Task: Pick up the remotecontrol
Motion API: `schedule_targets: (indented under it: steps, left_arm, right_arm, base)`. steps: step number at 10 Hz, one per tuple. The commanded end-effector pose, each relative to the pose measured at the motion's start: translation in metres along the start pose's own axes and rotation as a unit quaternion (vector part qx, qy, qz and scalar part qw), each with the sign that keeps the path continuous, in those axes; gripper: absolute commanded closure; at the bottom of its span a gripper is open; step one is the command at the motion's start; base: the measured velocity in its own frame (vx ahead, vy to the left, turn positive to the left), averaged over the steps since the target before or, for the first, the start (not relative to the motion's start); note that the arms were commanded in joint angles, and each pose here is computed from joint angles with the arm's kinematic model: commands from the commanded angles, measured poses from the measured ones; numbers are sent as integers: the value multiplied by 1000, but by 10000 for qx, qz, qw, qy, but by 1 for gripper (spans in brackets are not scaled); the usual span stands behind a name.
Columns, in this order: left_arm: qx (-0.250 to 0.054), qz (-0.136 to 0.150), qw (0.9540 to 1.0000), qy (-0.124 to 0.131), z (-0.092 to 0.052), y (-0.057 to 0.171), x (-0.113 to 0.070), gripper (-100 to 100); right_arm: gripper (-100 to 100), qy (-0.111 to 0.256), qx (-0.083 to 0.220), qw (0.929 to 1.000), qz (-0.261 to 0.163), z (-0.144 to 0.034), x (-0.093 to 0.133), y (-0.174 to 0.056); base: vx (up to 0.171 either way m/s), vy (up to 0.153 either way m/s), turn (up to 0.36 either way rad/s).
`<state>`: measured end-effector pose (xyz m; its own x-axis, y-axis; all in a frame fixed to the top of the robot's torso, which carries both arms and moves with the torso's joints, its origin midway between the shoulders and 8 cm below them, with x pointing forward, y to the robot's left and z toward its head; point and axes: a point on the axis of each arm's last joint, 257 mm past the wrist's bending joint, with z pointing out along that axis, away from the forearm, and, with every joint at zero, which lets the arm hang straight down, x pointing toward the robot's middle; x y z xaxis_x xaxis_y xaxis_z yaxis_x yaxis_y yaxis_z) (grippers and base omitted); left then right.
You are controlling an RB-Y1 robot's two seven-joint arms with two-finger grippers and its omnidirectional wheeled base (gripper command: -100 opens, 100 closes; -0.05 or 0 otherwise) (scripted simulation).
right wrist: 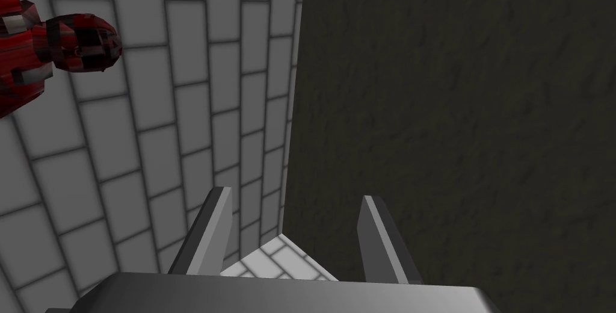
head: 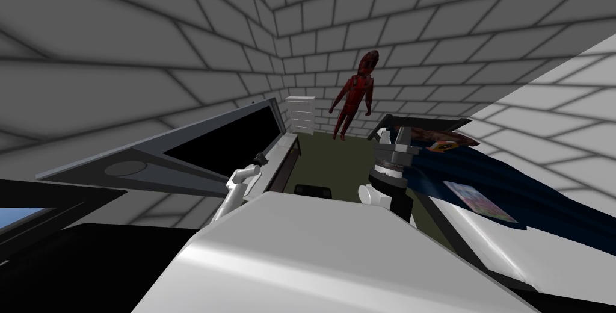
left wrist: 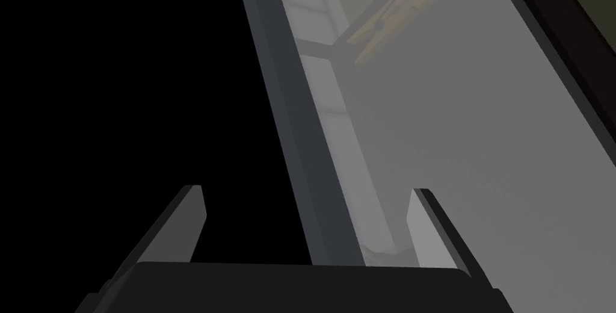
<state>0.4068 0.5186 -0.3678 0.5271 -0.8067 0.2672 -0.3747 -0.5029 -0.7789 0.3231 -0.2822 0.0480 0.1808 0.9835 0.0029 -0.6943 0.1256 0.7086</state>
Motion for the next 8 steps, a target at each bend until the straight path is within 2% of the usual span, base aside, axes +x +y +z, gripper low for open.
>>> schedule_targets:
  steps: [1,2,4,5,6,7,8]
  left_arm:
    - [-330,-213,9990,-193,4,14,-19,-100]
    - [-374,-219,9988,-220,5,18,-22,-100]
    - [-841,-578,9935,-505,7,41,-48,-100]
    - [-965,-596,9918,-584,6,50,-54,-100]
    - [-965,-596,9918,-584,6,50,-54,-100]
    - [-1228,-773,9866,-740,5,64,-67,-100]
    - [-1253,-783,9860,-767,5,67,-69,-100]
  right_arm:
    - [0,0,0,10000,0,0,0,0]
    - [0,0,0,10000,0,0,0,0]
    - [0,0,0,10000,0,0,0,0]
    - [0,0,0,10000,0,0,0,0]
    - [0,0,0,10000,0,0,0,0]
    - [0,0,0,10000,0,0,0,0]
    - [0,0,0,10000,0,0,0,0]
  base:
    - [29,10,-18]
    - [30,10,-9]
    - [55,30,-6]
    - [47,34,0]
    - [11,9,2]
    - [16,15,11]
    - [21,17,5]
